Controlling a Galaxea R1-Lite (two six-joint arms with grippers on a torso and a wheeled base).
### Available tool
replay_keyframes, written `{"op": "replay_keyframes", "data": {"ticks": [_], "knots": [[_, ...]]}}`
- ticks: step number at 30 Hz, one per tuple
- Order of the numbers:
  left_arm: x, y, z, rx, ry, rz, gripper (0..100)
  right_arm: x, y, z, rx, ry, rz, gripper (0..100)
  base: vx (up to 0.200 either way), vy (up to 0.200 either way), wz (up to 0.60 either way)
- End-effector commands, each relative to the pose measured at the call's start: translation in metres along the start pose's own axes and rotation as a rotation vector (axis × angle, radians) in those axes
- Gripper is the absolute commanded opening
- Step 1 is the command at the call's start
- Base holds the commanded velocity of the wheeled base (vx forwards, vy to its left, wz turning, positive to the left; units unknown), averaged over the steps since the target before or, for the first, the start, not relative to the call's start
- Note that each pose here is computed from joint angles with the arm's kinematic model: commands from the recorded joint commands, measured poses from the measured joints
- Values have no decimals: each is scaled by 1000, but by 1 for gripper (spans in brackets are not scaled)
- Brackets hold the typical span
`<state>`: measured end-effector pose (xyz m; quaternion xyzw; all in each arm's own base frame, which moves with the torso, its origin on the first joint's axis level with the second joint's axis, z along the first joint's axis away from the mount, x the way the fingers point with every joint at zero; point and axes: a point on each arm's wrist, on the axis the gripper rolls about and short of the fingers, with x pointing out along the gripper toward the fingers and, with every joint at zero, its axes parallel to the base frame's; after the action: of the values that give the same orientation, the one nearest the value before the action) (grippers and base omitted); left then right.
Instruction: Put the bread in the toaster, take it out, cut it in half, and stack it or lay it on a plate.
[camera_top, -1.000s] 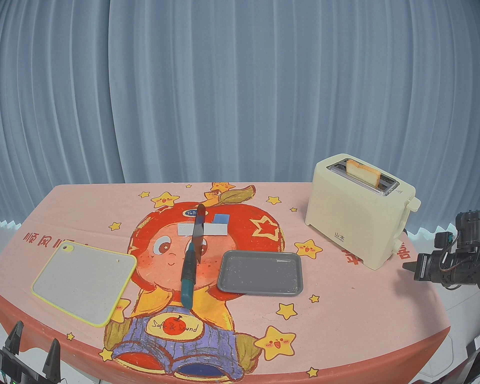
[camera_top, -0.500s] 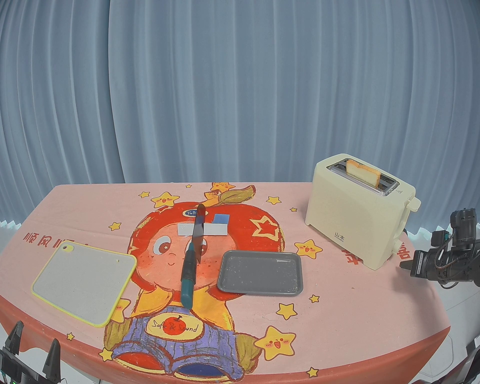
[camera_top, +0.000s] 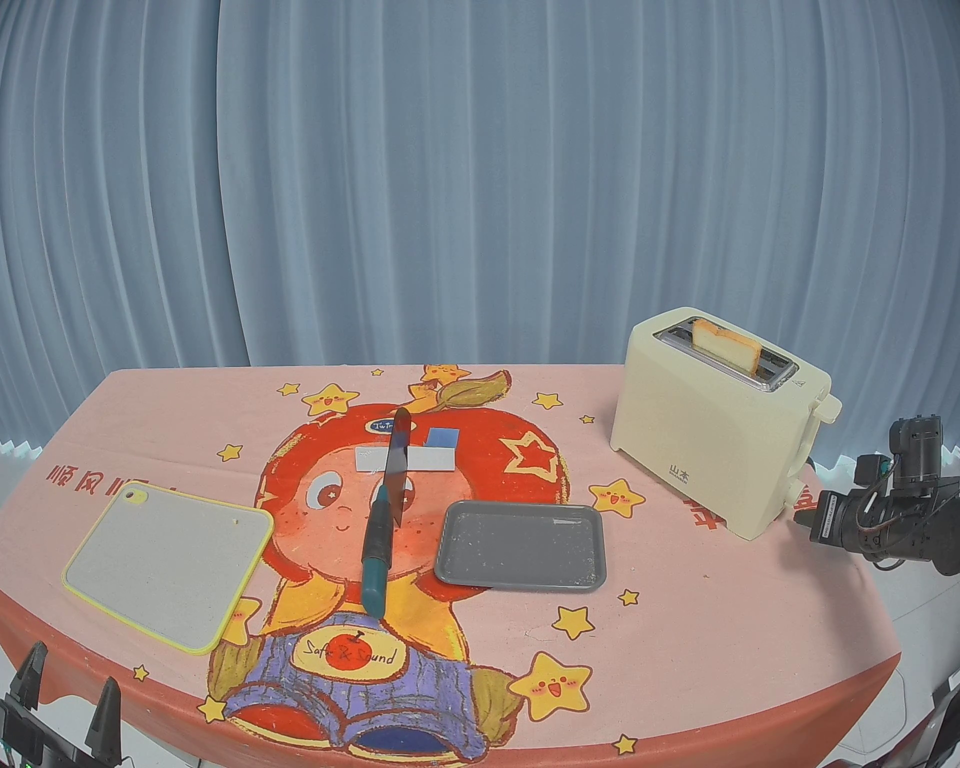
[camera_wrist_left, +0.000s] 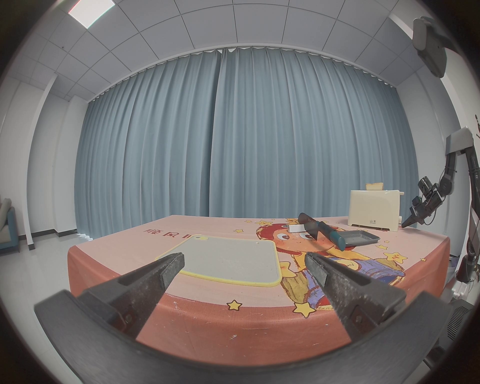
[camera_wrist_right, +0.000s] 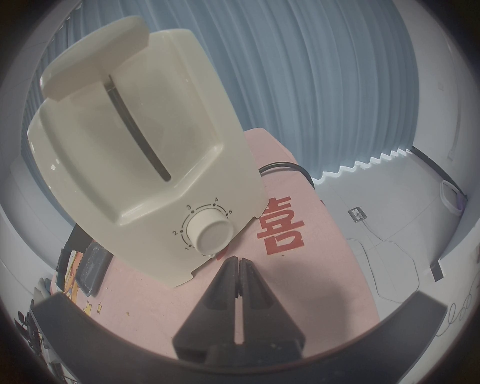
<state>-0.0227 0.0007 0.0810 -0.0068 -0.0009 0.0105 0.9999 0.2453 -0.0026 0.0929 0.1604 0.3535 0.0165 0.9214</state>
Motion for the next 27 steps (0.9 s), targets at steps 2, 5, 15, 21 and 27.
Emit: {"op": "replay_keyframes", "data": {"ticks": [2,5,15,21,27], "knots": [[1,0,-5,0,19,1,100,5,1,-2,-2,20,3,0,0,0,0],[1,0,-5,0,19,1,100,6,2,-3,-6,25,7,0,0,0,0],[1,0,-5,0,19,1,100,4,5,-2,-14,13,16,0,0,0,0],[1,0,-5,0,19,1,100,2,6,-1,-17,4,19,0,0,0,0],[1,0,-5,0,19,1,100,-1,9,0,-25,-7,27,0,0,0,0]]}}
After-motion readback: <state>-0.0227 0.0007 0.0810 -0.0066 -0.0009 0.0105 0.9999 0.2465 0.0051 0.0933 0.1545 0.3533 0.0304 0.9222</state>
